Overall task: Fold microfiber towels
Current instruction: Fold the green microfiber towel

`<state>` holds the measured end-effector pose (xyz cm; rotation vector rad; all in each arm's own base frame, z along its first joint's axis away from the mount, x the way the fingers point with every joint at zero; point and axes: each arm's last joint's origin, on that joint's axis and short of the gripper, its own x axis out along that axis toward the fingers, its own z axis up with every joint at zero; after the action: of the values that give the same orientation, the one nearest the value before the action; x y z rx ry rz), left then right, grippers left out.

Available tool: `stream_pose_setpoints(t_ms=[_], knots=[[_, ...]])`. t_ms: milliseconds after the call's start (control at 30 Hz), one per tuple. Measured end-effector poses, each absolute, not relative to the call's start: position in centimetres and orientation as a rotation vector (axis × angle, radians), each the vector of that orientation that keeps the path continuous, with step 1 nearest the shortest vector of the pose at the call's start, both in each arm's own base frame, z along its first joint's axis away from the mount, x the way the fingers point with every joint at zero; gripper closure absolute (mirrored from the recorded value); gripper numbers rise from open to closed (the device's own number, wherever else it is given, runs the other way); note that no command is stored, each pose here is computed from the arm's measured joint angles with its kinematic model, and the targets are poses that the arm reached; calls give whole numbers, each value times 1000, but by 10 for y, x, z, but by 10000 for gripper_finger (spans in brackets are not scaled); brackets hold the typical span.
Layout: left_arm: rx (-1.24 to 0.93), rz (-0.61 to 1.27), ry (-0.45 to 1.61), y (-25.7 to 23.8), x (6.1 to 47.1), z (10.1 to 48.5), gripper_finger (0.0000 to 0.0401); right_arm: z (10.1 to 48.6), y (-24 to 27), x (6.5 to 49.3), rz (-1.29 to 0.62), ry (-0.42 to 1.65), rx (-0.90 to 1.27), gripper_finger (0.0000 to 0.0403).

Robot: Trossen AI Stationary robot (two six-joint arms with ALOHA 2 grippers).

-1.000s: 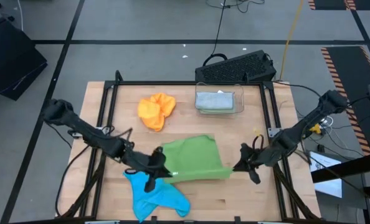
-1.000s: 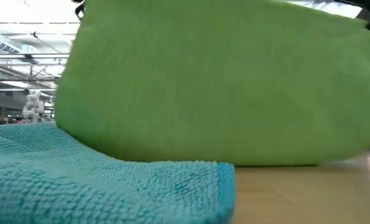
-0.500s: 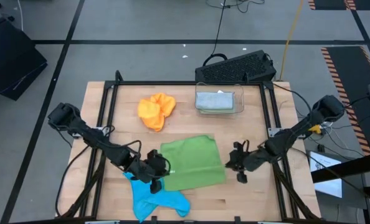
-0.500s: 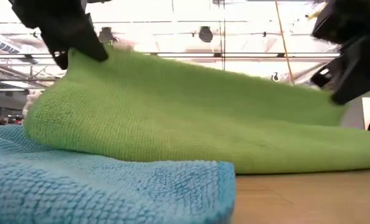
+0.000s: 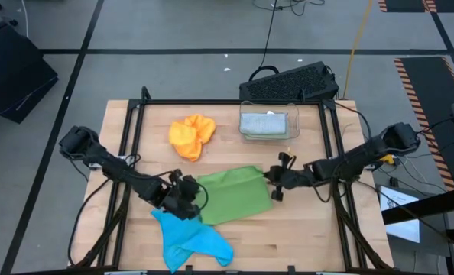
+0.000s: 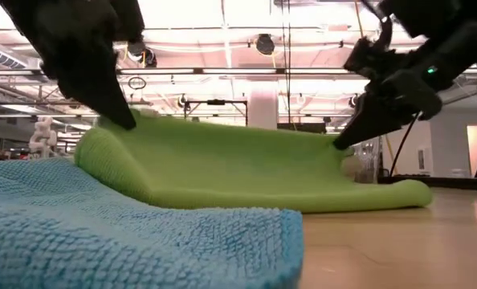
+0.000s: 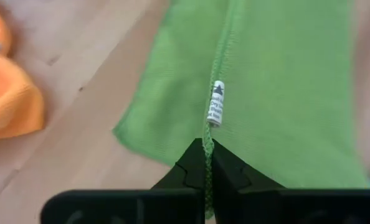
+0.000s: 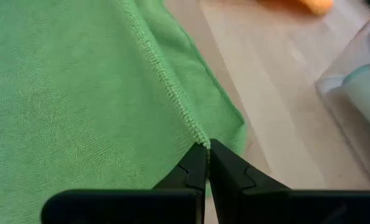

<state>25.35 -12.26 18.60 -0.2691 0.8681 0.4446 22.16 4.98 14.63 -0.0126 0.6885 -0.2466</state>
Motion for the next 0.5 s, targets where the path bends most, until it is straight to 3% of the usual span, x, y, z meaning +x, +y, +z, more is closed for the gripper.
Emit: stream_pose_setpoints(t_ms=[267, 500], knots=[[-266, 473, 912, -103, 254, 159, 376, 141, 36, 225, -211, 745, 58, 399], [-264, 493, 909, -92, 256, 155, 395, 132, 25, 229, -249, 780, 39, 399]])
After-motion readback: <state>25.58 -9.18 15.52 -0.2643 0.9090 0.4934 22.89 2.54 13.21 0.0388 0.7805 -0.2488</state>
